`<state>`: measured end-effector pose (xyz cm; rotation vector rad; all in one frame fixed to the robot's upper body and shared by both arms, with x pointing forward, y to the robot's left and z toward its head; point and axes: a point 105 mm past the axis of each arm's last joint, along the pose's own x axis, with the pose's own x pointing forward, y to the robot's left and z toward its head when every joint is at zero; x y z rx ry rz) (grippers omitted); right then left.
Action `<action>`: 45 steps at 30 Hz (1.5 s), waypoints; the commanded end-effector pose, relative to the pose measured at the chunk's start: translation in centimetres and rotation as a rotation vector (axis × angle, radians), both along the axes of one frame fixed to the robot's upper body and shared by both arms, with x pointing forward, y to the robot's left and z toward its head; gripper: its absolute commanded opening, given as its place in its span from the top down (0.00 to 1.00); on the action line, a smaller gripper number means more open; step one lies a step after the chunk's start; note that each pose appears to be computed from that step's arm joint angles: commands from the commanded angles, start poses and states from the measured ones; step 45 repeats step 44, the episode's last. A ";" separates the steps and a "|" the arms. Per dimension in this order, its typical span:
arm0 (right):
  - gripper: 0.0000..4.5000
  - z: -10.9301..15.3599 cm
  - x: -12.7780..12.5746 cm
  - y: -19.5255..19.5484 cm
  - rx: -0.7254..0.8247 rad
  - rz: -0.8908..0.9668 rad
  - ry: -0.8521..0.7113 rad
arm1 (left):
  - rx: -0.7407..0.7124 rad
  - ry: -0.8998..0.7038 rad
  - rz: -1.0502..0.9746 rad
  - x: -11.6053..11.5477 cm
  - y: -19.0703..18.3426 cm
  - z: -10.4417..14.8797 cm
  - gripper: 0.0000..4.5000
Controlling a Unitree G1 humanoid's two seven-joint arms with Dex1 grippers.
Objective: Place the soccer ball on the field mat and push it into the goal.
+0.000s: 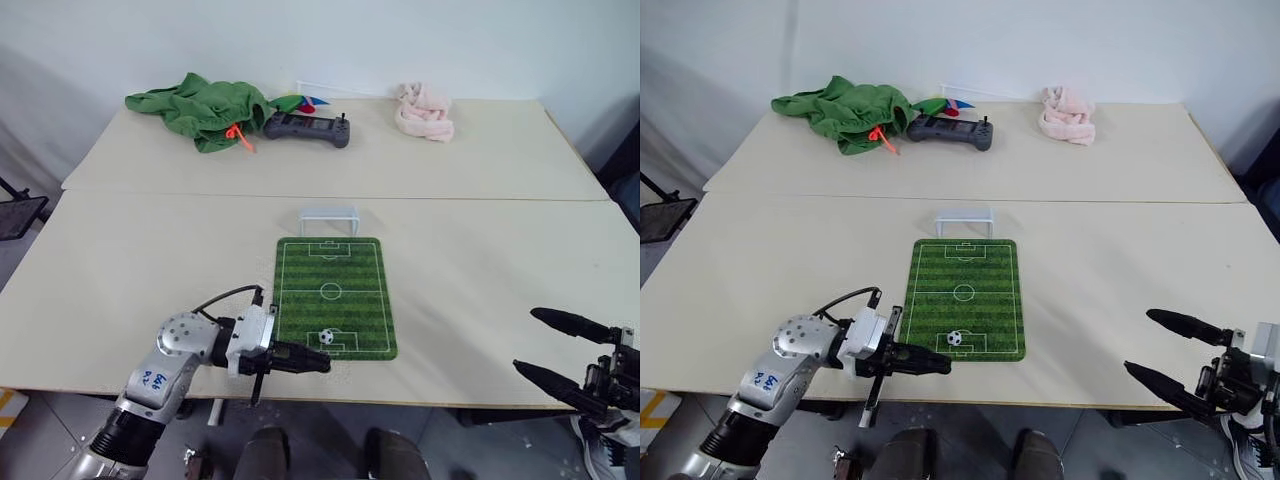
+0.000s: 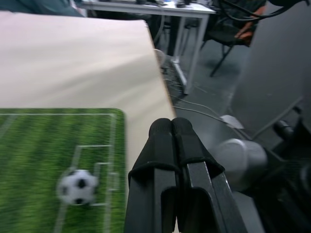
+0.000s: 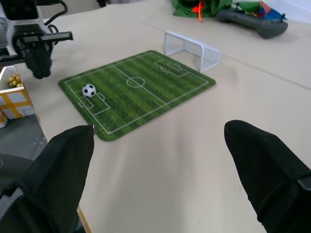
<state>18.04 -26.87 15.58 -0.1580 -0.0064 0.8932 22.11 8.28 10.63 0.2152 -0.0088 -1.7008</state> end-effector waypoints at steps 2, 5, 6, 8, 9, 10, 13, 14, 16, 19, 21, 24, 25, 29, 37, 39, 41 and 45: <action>0.00 0.3 -0.2 0.5 -0.008 -0.006 -0.022 | 0.050 -0.010 0.014 0.3 -0.3 -1.1 1.00; 0.00 0.4 -0.2 0.6 -0.006 -0.018 -0.023 | 0.074 -0.013 0.074 1.7 -0.8 -1.9 1.00; 0.00 0.4 -0.2 0.6 -0.006 -0.020 -0.023 | 0.084 -0.015 0.093 2.2 -0.9 -2.1 1.00; 0.00 0.3 -0.3 0.7 -0.007 -0.025 -0.021 | 0.106 -0.032 0.133 3.4 -1.2 -2.5 1.00; 0.00 0.4 -0.2 0.7 -0.007 -0.030 -0.022 | 0.121 -0.046 0.146 4.0 -1.4 -2.8 1.00; 0.00 0.4 -0.2 0.7 -0.007 -0.033 -0.023 | 0.132 -0.062 0.170 4.8 -1.5 -2.9 1.00; 0.00 0.4 -0.1 0.7 -0.009 -0.041 -0.025 | 0.117 -0.091 0.271 7.4 -2.2 -2.4 1.00; 0.00 0.6 0.1 0.8 -0.007 -0.049 -0.036 | 0.091 -0.099 0.341 8.9 -2.3 -1.6 1.00; 0.00 0.9 0.3 0.8 -0.001 -0.063 -0.055 | 0.051 -0.100 0.475 11.3 -2.0 -0.3 1.00; 0.00 1.0 0.6 0.7 -0.002 -0.073 -0.059 | 0.009 -0.119 0.578 13.0 -1.5 1.0 1.00; 0.00 0.9 0.8 0.7 -0.003 -0.075 -0.059 | -0.014 -0.112 0.609 13.5 -1.4 1.5 1.00; 0.00 1.0 1.6 0.8 0.002 -0.075 -0.076 | -0.058 -0.083 0.564 12.8 -1.3 2.3 1.00; 0.00 1.1 1.8 0.8 0.003 -0.073 -0.082 | -0.070 -0.075 0.539 12.4 -1.3 2.5 1.00; 0.00 2.1 3.2 0.7 0.036 -0.056 -0.138 | -0.073 -0.066 0.481 11.2 0.1 2.7 1.00; 0.00 2.1 6.0 0.3 0.024 -0.012 -0.143 | -0.074 -0.042 0.443 10.5 3.6 2.8 1.00; 0.00 2.3 6.7 0.4 0.013 0.003 -0.144 | -0.067 -0.067 0.458 10.6 4.7 3.0 1.00; 0.00 2.6 7.2 0.5 0.004 0.018 -0.148 | -0.074 -0.090 0.484 10.7 5.9 3.4 1.00; 0.00 2.9 7.9 0.4 -0.002 0.026 -0.147 | -0.087 -0.099 0.545 11.2 7.1 4.0 1.00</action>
